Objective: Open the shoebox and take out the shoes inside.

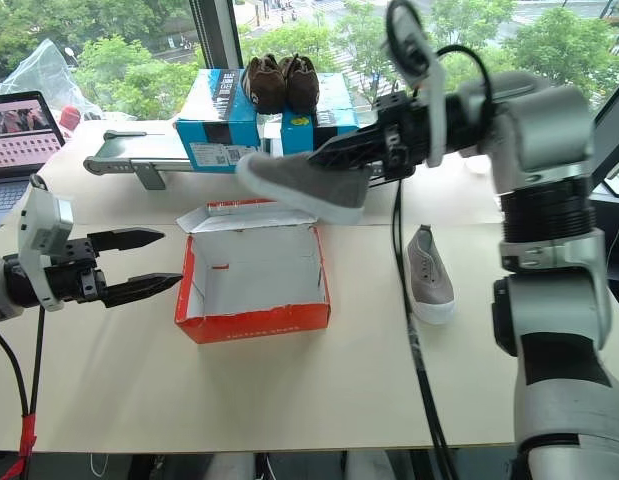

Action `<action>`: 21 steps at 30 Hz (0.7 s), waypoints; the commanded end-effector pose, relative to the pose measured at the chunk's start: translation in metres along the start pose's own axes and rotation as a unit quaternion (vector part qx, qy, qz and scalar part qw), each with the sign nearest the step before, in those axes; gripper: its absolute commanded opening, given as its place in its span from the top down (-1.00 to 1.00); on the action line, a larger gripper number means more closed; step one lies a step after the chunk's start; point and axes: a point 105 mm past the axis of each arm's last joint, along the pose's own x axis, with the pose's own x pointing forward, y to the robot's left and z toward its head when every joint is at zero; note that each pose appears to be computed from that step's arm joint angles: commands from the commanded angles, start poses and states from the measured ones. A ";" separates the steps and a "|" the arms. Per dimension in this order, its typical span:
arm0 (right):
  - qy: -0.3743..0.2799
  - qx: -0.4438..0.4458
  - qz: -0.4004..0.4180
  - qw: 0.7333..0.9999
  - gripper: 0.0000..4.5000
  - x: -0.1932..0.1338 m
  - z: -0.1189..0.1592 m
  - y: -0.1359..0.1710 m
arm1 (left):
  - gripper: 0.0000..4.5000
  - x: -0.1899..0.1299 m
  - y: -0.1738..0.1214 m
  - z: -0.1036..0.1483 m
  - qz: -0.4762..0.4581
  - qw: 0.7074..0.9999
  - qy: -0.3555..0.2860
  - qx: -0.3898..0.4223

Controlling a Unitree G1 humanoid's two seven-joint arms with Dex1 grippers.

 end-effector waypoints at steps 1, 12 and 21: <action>-0.014 0.034 -0.086 0.996 0.99 -0.026 -0.004 -0.012 | -1.00 0.003 -0.003 0.007 -0.025 0.999 -0.010 0.017; -0.022 0.215 -0.235 0.948 0.99 -0.050 -0.079 -0.032 | -1.00 0.014 0.004 0.007 -0.053 0.998 -0.007 0.025; -0.046 0.327 -0.312 0.891 0.99 -0.047 -0.122 -0.042 | -1.00 0.016 0.005 0.004 -0.054 0.998 -0.002 0.030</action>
